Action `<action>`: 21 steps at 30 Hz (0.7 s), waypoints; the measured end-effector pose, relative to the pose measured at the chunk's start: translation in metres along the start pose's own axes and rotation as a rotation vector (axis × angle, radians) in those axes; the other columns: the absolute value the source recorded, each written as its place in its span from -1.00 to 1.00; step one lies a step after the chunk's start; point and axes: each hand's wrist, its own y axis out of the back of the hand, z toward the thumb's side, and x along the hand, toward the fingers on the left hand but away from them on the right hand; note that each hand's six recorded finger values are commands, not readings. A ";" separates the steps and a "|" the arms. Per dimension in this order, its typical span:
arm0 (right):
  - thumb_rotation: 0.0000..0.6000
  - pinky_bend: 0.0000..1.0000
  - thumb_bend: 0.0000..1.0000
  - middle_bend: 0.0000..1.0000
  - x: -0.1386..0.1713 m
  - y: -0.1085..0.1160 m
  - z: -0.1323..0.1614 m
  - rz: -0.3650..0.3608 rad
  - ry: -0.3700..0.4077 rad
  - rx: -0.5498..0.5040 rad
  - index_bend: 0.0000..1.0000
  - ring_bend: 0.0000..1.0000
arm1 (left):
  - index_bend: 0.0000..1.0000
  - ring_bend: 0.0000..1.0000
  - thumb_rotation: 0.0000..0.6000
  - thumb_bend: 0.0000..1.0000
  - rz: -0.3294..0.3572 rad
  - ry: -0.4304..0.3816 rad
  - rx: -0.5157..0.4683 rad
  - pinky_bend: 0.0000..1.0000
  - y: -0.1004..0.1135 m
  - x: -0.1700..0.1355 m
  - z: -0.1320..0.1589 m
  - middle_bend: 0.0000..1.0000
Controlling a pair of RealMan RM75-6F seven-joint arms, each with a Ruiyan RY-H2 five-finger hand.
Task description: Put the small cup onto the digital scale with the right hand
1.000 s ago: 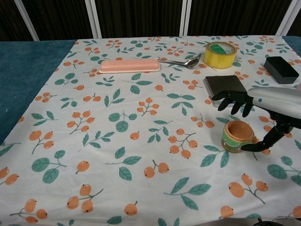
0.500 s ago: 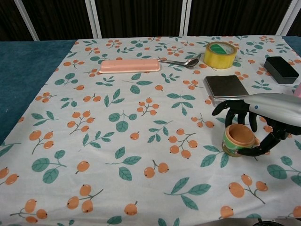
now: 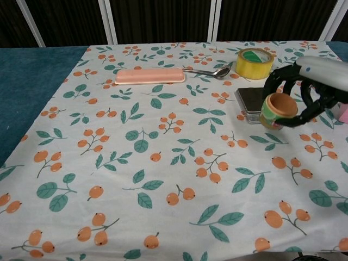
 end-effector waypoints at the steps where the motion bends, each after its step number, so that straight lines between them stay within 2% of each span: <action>1: 1.00 0.26 0.19 0.01 -0.006 0.004 -0.004 -0.007 -0.012 0.000 -0.20 0.16 | -0.94 -1.00 1.00 -0.73 0.000 0.000 0.000 -0.59 0.000 0.000 0.000 -0.99; 12: 1.00 0.26 0.19 -0.01 -0.071 0.022 -0.047 0.022 -0.134 0.086 -0.20 0.15 | -0.94 -1.00 1.00 -0.73 -0.006 0.008 -0.012 -0.56 0.000 0.002 -0.002 -0.99; 21: 1.00 0.24 0.01 -0.10 -0.100 0.011 -0.054 0.073 -0.164 0.089 -0.33 0.11 | -0.94 -1.00 1.00 -0.73 -0.006 0.016 -0.021 -0.56 0.000 0.002 -0.004 -0.99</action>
